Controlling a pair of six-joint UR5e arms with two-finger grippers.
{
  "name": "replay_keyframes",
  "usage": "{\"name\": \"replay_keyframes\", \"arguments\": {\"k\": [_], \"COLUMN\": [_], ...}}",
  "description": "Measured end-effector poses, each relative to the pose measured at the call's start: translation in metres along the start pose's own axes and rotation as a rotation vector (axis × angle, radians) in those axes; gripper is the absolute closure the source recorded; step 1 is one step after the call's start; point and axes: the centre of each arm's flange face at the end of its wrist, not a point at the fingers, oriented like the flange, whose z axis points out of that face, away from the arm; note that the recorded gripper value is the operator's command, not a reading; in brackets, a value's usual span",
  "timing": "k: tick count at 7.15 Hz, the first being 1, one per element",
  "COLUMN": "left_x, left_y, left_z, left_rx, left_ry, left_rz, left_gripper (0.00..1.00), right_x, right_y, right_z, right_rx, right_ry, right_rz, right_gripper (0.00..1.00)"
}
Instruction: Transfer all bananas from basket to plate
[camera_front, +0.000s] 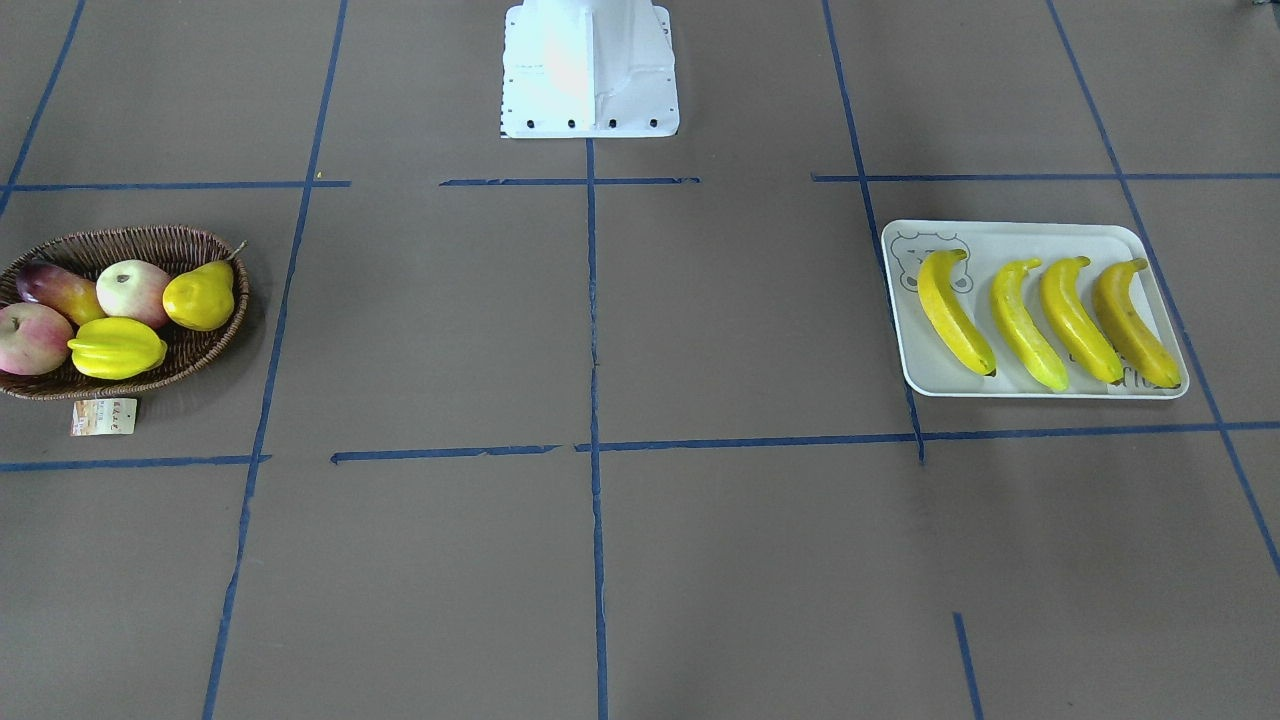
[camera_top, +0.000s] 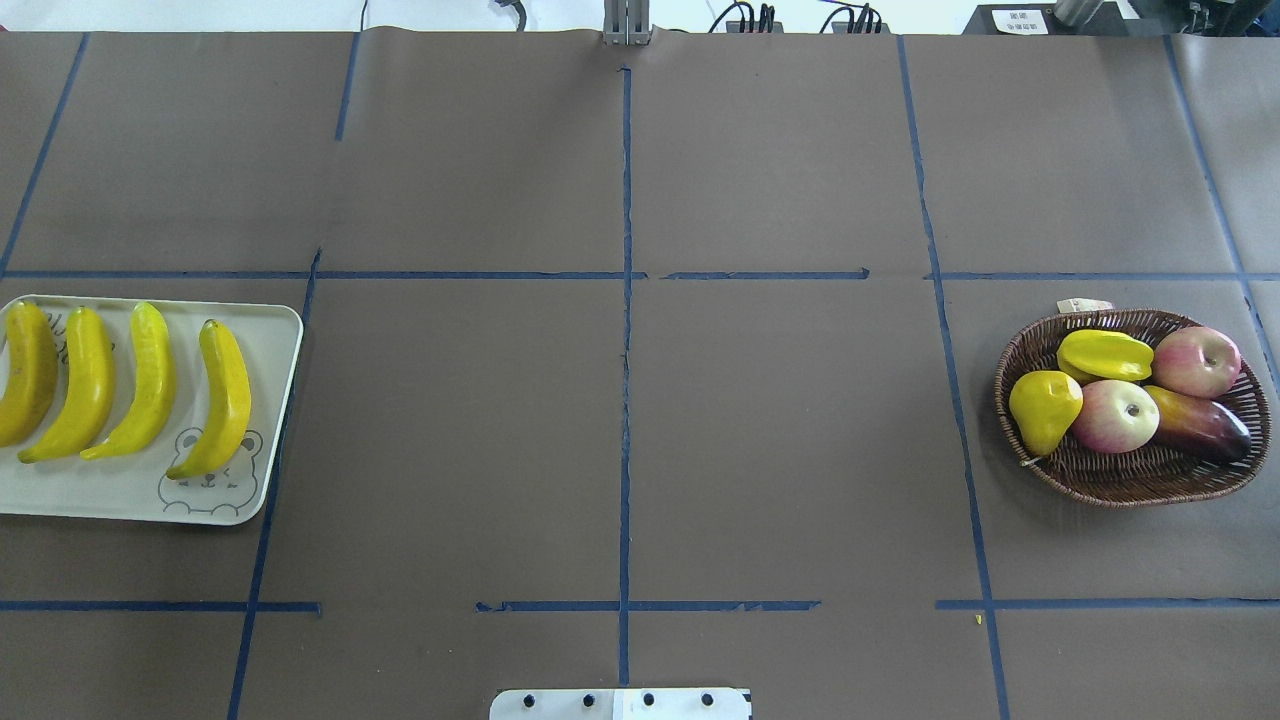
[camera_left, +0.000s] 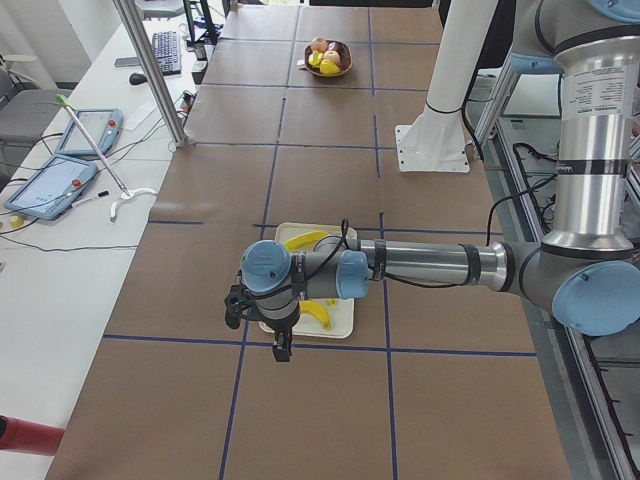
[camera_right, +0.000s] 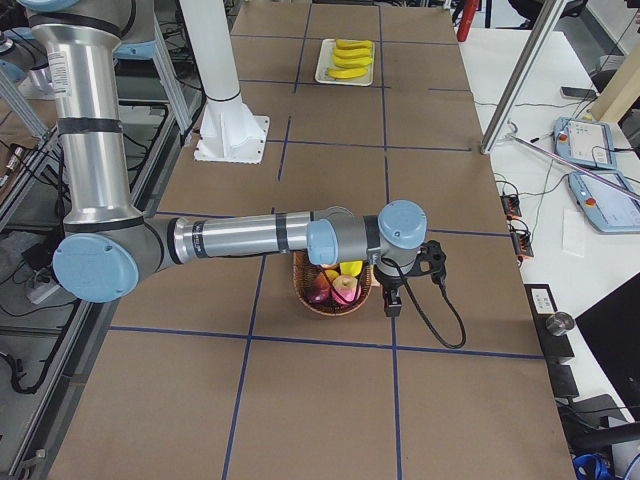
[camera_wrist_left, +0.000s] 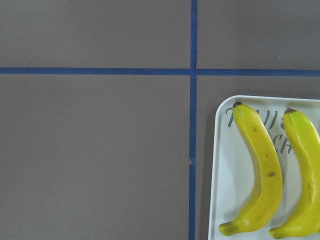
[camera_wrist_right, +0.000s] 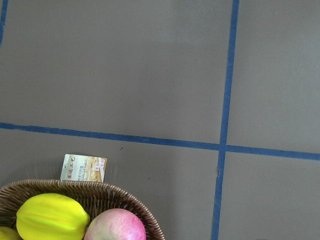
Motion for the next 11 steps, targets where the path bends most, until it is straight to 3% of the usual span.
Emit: {"name": "replay_keyframes", "arguments": {"k": [1,4,11], "left_x": [-0.001,0.0,0.001], "left_y": [0.0,0.0,0.0], "left_z": [0.001,0.0,-0.001], "left_rx": [-0.001,0.002,0.003], "left_ry": [0.0,0.001,0.002], "left_rz": [0.0,0.003,0.004], "left_gripper": [0.0,0.0,0.0], "right_x": [0.018,0.048,0.062], "right_y": [0.004,0.023,0.05], "right_z": [0.0,0.006,0.015], "right_rx": [-0.001,-0.013,-0.031], "right_ry": [-0.025,-0.032,-0.036], "right_rz": [0.034,0.089,0.123], "right_gripper": [0.0,0.0,0.0]}}
